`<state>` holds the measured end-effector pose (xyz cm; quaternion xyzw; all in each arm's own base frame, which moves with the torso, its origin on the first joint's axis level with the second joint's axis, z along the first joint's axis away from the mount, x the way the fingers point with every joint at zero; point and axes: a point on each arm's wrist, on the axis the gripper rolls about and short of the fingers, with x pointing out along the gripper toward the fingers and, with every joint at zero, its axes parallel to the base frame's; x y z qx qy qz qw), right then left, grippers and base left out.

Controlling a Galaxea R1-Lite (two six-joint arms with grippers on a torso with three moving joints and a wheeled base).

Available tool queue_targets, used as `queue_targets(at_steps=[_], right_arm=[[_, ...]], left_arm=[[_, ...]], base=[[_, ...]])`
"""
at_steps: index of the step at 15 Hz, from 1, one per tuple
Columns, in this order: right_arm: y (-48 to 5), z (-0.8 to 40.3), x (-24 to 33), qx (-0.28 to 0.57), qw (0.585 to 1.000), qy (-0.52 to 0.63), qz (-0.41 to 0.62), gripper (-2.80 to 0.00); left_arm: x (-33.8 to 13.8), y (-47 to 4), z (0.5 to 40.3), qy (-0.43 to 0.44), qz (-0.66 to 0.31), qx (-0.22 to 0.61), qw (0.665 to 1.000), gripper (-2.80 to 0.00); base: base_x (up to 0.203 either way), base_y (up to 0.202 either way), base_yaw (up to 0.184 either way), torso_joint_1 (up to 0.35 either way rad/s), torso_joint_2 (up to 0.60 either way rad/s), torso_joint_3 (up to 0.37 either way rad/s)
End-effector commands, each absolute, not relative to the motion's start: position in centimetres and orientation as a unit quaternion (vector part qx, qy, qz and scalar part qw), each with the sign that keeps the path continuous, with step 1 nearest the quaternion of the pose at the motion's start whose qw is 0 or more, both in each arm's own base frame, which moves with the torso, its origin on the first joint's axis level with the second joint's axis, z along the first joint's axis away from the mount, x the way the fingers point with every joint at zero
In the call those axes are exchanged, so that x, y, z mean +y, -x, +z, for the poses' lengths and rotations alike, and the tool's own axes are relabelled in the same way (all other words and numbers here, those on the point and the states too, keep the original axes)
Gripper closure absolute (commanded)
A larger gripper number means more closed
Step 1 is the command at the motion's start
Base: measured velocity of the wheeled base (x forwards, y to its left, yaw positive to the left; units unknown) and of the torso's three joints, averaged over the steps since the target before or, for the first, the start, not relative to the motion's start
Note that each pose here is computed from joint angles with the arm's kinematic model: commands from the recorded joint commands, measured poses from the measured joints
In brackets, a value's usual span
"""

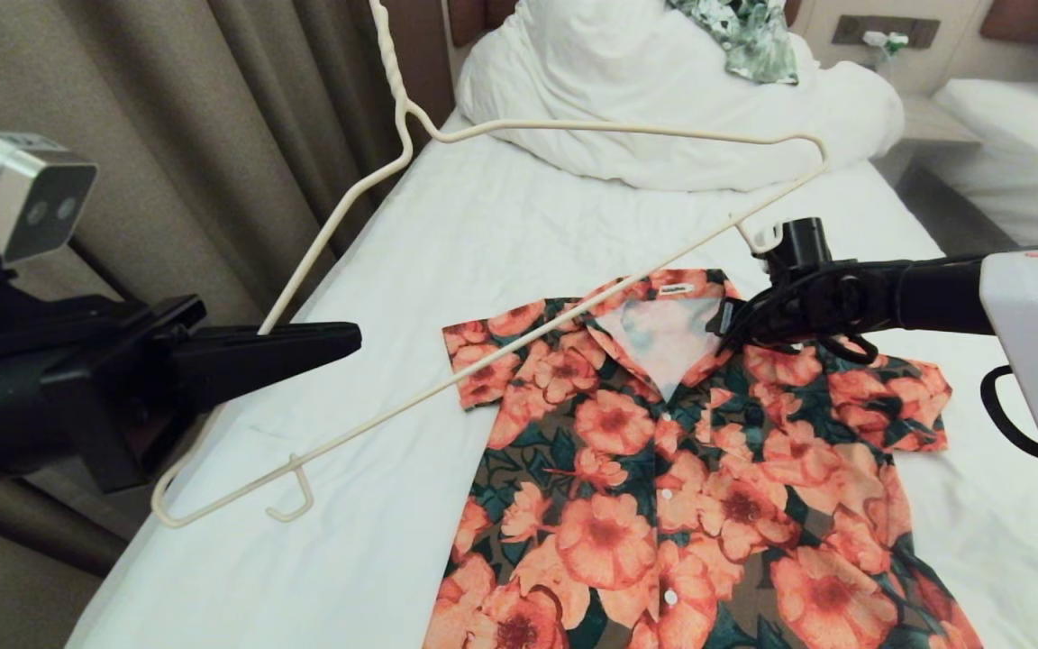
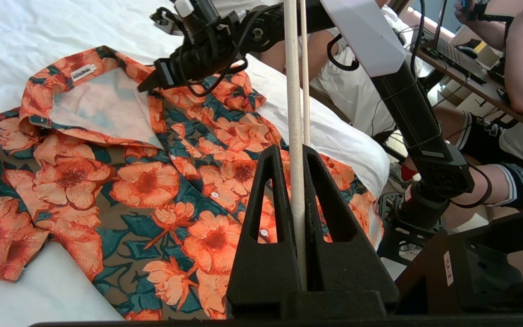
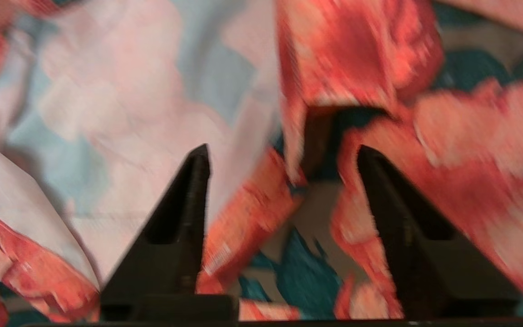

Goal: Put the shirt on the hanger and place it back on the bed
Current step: Lift the shirt and hanger

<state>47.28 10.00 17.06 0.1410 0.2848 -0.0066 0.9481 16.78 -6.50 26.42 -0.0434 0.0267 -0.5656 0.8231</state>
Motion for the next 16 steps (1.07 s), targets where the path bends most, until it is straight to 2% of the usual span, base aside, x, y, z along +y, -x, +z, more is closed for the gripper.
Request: queue_targets(at_steps=[1, 7, 8, 12, 16], right_arm=[[-47.8, 16.5, 10.3, 0.273, 0.953, -0.131, -0.001, -2.8], [-49.7, 14.7, 11.2, 0.21, 0.972, -0.102, -0.014, -2.8], [-49.8, 14.5, 11.2, 0.205, 0.974, -0.096, -0.015, 0.0], [-50.2, 14.4, 11.5, 0.183, 0.979, -0.091, -0.009, 0.0], [-49.3, 16.5, 11.2, 0.168, 0.981, -0.094, -0.014, 0.0]], left_arm=[[-6.5, -16.9, 26.4, 0.044, -0.568, 0.027, 0.821, 0.0], [-6.6, -17.1, 26.2, 0.041, -0.568, 0.019, 0.822, 0.0], [-6.6, -17.1, 26.1, 0.041, -0.568, 0.019, 0.822, 0.0], [-6.7, -17.5, 25.7, 0.044, -0.569, 0.025, 0.821, 0.0], [-7.5, -19.6, 23.9, 0.053, -0.571, 0.058, 0.817, 0.0]], base=[[0.0, 0.0, 0.0, 0.0, 0.0, 0.0], [0.0, 0.0, 0.0, 0.0, 0.0, 0.0], [0.0, 0.0, 0.0, 0.0, 0.0, 0.0], [0.0, 0.0, 0.0, 0.0, 0.0, 0.0], [0.0, 0.0, 0.0, 0.0, 0.0, 0.0]])
